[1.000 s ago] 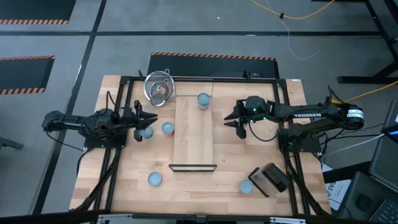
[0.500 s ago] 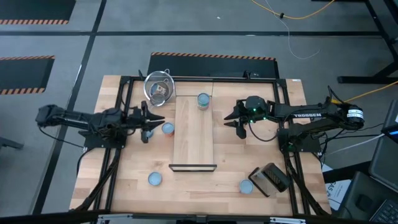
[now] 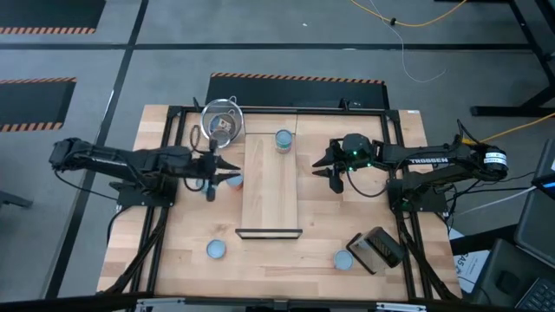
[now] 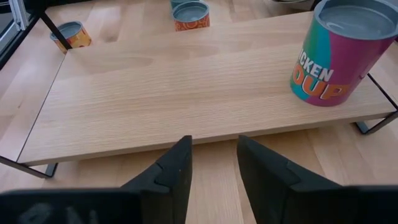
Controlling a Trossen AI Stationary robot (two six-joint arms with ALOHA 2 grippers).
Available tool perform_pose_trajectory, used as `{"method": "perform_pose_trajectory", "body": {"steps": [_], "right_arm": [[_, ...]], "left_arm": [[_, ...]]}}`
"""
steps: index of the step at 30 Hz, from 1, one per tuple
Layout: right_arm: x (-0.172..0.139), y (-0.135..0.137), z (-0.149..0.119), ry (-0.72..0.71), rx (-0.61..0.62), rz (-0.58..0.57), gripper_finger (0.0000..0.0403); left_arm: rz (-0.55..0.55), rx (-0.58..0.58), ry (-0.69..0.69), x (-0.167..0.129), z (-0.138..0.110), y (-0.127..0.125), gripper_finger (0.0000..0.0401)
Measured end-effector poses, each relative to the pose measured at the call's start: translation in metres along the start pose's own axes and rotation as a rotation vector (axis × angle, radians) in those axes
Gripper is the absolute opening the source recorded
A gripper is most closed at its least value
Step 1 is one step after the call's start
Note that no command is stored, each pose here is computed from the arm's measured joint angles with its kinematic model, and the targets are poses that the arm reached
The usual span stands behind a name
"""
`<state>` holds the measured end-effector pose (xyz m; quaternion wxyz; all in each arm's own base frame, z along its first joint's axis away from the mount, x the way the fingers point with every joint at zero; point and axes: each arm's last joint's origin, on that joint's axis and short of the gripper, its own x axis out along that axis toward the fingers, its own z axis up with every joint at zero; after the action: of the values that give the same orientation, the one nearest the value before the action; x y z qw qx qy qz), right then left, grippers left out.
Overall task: Pick and place cans onto a shelf
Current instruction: Put the canned saucy os on the shelf
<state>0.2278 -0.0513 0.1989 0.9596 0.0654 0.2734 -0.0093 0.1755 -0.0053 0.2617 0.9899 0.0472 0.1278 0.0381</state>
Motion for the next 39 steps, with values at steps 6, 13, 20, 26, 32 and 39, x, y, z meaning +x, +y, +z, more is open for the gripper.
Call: {"method": "perform_pose_trajectory", "body": {"steps": [6, 13, 20, 26, 32, 39], "right_arm": [[0.000, 0.000, 0.000, 0.000, 0.001, 0.000, 0.0132], [0.000, 0.000, 0.001, -0.007, -0.002, 0.000, 0.0132], [0.000, 0.000, 0.001, -0.007, -0.002, -0.001, 0.0132], [0.000, 0.000, 0.001, -0.007, -0.002, 0.000, 0.0132], [0.000, 0.000, 0.001, -0.007, -0.002, 0.000, 0.0132], [0.000, 0.000, 0.001, -0.007, -0.001, -0.001, 0.0132]], "left_arm": [[-0.026, 0.072, 0.205, 0.011, 0.001, -0.002, 0.0072], [-0.046, 0.108, 0.479, 0.022, -0.022, -0.004, 0.0072], [-0.062, 0.141, 0.713, 0.027, -0.046, -0.006, 0.0072], [-0.102, 0.243, 0.782, 0.038, -0.056, -0.008, 0.0070], [-0.094, 0.290, 0.857, 0.048, -0.068, -0.009, 0.0069], [-0.097, 0.292, 0.876, 0.055, -0.073, -0.010, 0.0069]]}}
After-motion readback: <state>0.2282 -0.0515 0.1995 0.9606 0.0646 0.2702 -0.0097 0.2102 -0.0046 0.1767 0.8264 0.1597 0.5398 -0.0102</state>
